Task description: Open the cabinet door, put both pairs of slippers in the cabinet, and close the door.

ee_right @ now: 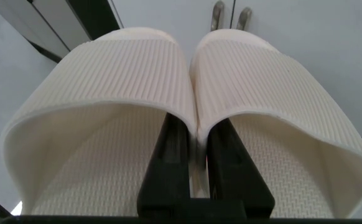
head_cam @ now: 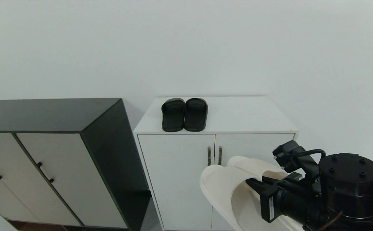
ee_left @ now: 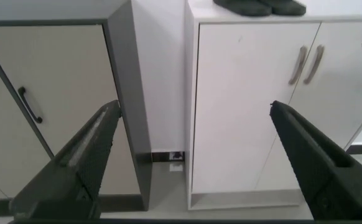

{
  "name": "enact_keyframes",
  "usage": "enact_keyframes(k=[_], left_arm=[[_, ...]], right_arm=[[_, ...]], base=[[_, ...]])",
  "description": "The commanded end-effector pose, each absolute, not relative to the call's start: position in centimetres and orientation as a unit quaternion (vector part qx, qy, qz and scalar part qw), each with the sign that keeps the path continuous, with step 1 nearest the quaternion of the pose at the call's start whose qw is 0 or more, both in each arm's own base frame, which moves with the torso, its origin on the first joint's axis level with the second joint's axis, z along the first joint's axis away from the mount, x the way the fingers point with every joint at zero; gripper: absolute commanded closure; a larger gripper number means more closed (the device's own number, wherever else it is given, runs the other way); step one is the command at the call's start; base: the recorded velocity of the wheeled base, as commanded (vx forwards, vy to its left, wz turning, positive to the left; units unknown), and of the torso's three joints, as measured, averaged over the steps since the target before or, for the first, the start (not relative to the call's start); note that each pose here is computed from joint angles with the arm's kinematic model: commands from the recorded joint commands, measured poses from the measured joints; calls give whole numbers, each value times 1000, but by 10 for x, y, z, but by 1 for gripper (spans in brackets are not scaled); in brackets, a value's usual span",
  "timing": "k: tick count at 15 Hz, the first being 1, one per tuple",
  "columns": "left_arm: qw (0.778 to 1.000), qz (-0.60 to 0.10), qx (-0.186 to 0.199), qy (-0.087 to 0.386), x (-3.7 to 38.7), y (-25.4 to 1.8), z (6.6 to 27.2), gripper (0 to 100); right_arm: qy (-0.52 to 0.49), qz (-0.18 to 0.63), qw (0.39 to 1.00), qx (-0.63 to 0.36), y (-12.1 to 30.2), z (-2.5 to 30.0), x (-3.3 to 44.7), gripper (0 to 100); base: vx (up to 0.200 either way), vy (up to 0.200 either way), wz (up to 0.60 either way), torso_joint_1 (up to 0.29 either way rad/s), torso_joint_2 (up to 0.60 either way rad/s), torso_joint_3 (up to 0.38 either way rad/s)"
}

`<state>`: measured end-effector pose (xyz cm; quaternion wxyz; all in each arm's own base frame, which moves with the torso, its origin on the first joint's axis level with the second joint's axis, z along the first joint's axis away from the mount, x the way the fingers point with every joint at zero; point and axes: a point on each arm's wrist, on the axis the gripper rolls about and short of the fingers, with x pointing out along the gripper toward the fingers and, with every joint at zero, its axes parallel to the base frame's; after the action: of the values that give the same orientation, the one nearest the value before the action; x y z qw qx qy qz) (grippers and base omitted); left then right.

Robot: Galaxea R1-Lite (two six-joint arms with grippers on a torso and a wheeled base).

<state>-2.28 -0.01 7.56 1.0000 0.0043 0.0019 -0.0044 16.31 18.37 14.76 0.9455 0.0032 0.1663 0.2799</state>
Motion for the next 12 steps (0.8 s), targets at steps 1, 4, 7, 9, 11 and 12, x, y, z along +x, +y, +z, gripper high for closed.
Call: enact_keyframes(k=[1, 4, 7, 9, 11, 12], left_arm=[[1000, -5, 6, 2, -23, 0, 75, 0], [1000, -6, 8, 2, -23, 0, 76, 0], [1000, -7, 9, 3, -23, 0, 76, 0], [1000, -8, 8, 2, -23, 0, 75, 0], [999, -19, 12, -26, -27, -1, 105, 0], [998, -33, -13, -51, -31, -1, 142, 0]], right_arm=[[168, 280, 945, 2, 184, 147, 163, 100], [156, 280, 947, 9, 181, 153, 161, 100], [156, 273, 949, 10, 179, 153, 164, 100], [156, 273, 949, 10, 179, 152, 164, 100], [158, 272, 949, 9, 178, 151, 164, 100], [159, 273, 949, 9, 178, 151, 164, 100]], base=[[0, 0, 0, -222, 540, 315], [0, 0, 0, -224, 543, 318], [0, 0, 0, -201, 512, 315], [0, 0, 0, -188, 510, 315], [0, 0, 0, -178, 498, 315], [0, 0, 0, -168, 486, 310]])
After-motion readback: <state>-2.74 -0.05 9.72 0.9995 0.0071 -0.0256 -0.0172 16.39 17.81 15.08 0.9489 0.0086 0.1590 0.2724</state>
